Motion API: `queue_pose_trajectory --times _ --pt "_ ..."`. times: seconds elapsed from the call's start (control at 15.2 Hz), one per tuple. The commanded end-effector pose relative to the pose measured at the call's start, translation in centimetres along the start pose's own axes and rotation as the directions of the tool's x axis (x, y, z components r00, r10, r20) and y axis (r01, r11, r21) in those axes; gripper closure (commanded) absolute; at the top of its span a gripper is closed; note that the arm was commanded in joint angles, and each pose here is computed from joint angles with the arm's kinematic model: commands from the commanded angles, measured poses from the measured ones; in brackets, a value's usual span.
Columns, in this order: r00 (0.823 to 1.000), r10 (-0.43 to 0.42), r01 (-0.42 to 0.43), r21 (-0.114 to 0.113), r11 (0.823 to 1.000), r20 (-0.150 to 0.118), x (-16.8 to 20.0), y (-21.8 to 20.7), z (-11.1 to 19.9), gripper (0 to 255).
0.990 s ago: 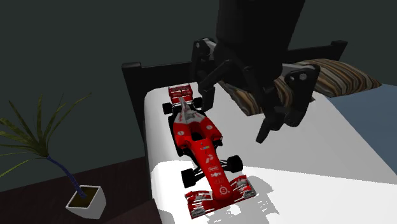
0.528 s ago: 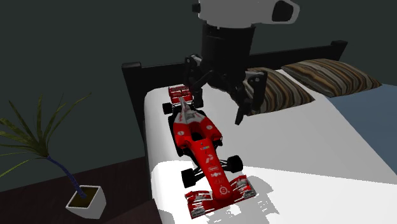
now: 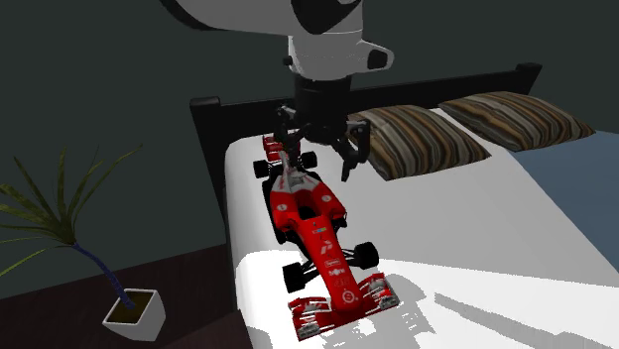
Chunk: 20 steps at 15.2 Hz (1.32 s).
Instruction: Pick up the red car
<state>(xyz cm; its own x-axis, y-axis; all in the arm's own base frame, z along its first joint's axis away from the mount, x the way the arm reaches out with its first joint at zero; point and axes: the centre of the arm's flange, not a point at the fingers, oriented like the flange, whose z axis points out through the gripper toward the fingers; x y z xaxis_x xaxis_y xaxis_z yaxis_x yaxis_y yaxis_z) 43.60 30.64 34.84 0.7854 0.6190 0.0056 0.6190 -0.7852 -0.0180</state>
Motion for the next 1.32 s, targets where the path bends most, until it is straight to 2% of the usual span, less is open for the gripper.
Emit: queue_pose_trajectory --times 0.0,0.46,1.06,1.12,1.25 --pt "0.999 -0.044 0.044 -0.003 0.999 -0.006 1.5 -1.7 1.6 0" --pt "0.982 -0.188 0.188 -0.016 0.982 -0.023 6.2 -7.5 6.1 0" --pt "0.982 -0.188 0.188 -0.016 0.982 -0.023 6.1 -7.5 10.1 0" --pt "0.982 -0.188 0.188 -0.016 0.982 -0.023 6.1 -7.5 10.1 255" --pt "0.982 -0.188 0.188 -0.016 0.982 -0.022 6.1 -7.6 10.1 255"
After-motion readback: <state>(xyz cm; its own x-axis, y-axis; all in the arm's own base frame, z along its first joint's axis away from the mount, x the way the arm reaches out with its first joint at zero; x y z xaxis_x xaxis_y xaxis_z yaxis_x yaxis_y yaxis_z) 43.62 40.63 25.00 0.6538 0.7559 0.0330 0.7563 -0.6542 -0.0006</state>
